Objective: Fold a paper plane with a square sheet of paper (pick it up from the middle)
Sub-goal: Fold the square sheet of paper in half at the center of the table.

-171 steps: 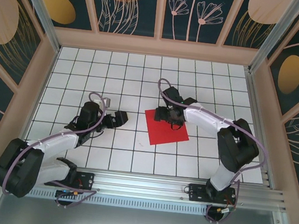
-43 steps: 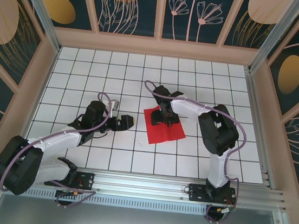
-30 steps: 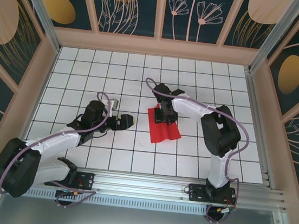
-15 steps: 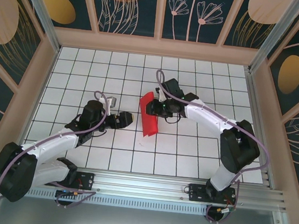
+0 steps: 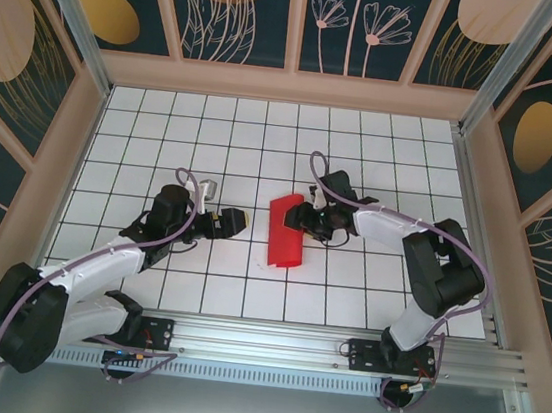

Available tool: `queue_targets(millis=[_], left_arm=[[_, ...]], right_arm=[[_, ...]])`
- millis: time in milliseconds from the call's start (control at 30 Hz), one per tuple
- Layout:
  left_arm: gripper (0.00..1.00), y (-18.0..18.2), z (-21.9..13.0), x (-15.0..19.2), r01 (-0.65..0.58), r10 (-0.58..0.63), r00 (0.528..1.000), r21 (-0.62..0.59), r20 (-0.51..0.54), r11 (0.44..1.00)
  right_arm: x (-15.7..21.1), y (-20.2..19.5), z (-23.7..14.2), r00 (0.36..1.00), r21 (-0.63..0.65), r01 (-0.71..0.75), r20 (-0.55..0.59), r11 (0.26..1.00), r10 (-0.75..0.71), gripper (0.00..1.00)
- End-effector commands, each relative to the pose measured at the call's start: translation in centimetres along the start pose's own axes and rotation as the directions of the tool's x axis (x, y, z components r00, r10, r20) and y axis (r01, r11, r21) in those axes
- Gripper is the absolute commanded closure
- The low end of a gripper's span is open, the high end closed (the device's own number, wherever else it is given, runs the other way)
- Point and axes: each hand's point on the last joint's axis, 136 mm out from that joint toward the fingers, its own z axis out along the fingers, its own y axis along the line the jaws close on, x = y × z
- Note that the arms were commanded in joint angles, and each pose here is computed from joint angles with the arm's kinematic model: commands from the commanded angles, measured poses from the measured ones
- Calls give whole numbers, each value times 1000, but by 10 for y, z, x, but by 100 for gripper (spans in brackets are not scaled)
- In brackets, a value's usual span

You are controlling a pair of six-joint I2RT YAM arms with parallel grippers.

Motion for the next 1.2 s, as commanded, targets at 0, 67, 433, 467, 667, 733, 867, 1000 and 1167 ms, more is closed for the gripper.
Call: queue_targets(millis=[0, 67, 433, 467, 667, 733, 867, 1000, 1167], left_arm=[[3, -16, 4, -2, -20, 21, 1000, 52, -14, 998], [5, -19, 7, 0, -26, 28, 999, 54, -28, 998], [30, -25, 32, 12, -32, 32, 996, 3, -82, 999], [33, -26, 35, 13, -27, 27, 996, 1, -85, 1000], [41, -34, 51, 14, -12, 10, 996, -17, -84, 1000], [45, -33, 55, 13, 3, -5, 997, -23, -74, 1000], [47, -33, 60, 12, 25, -27, 998, -32, -61, 999], [47, -31, 62, 12, 44, -45, 998, -33, -50, 999], [47, -30, 66, 14, 42, -44, 997, -34, -62, 999]], right_arm=[[-9, -7, -18, 998, 9, 9, 57, 1000, -10, 38], [-8, -13, -22, 998, 15, -2, 61, 1000, 1, 31], [0, -37, -28, 999, 76, 9, 42, 997, -12, 34], [3, -38, -28, 999, 76, 17, 27, 997, -19, 35], [6, -43, -27, 999, 94, 43, 0, 995, -44, 39], [6, -44, -26, 999, 99, 50, -8, 994, -50, 40], [1, -44, -22, 1000, 97, 31, 0, 995, -31, 39], [2, -45, -14, 1000, 89, -4, 1, 996, 4, 39], [1, -46, -9, 1000, 101, -28, 14, 995, 26, 39]])
